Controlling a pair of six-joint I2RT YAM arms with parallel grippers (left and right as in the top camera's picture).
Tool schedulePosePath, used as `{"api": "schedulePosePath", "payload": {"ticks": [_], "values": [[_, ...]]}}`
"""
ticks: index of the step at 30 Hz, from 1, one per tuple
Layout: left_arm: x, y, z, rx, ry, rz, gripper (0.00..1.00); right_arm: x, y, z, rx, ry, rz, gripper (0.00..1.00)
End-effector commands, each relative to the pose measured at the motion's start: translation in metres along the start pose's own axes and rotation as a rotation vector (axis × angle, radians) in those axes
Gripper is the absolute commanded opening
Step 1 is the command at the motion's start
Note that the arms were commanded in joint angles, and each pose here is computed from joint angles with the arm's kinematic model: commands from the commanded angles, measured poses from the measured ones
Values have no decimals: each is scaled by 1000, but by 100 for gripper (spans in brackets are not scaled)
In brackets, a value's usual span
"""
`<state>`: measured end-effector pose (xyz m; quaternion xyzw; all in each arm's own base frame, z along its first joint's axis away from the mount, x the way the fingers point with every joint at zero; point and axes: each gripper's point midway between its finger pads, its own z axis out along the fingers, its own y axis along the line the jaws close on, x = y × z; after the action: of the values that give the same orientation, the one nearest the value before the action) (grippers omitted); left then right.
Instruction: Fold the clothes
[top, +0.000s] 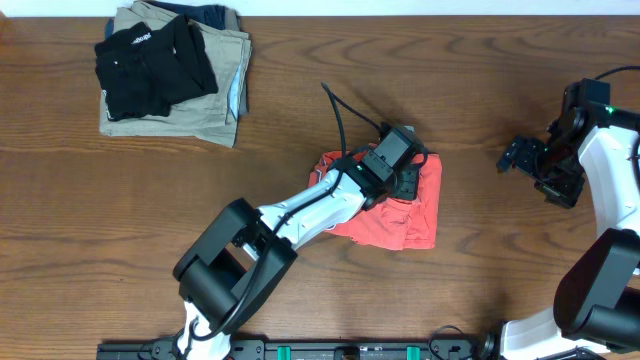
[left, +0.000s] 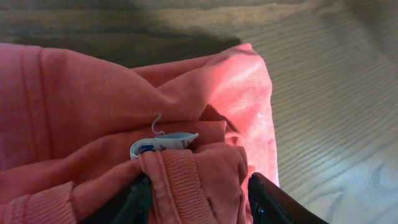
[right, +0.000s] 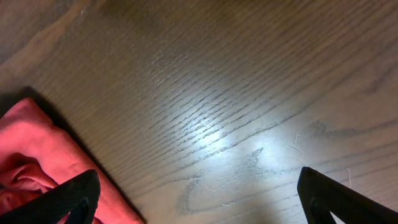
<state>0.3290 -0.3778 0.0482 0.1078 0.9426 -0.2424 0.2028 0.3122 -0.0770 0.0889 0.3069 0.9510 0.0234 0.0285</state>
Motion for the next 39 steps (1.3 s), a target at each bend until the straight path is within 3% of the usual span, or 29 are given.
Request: {"api": "schedulePosePath", "payload": {"ticks": [1, 17, 29, 32, 39], "values": [[5, -1, 8, 11, 20, -27, 52, -6, -2, -8, 0, -30, 25, 99], [17, -39, 15, 90, 3, -7, 53, -6, -2, -8, 0, -30, 25, 99], [-10, -97, -71, 297, -51, 34, 59, -6, -2, -8, 0, -30, 25, 99], [2, -83, -69, 237, -3, 26, 60, -6, -2, -8, 0, -30, 24, 99], [9, 11, -66, -195, -12, -3, 63, -6, -2, -8, 0, -30, 25, 99]]}}
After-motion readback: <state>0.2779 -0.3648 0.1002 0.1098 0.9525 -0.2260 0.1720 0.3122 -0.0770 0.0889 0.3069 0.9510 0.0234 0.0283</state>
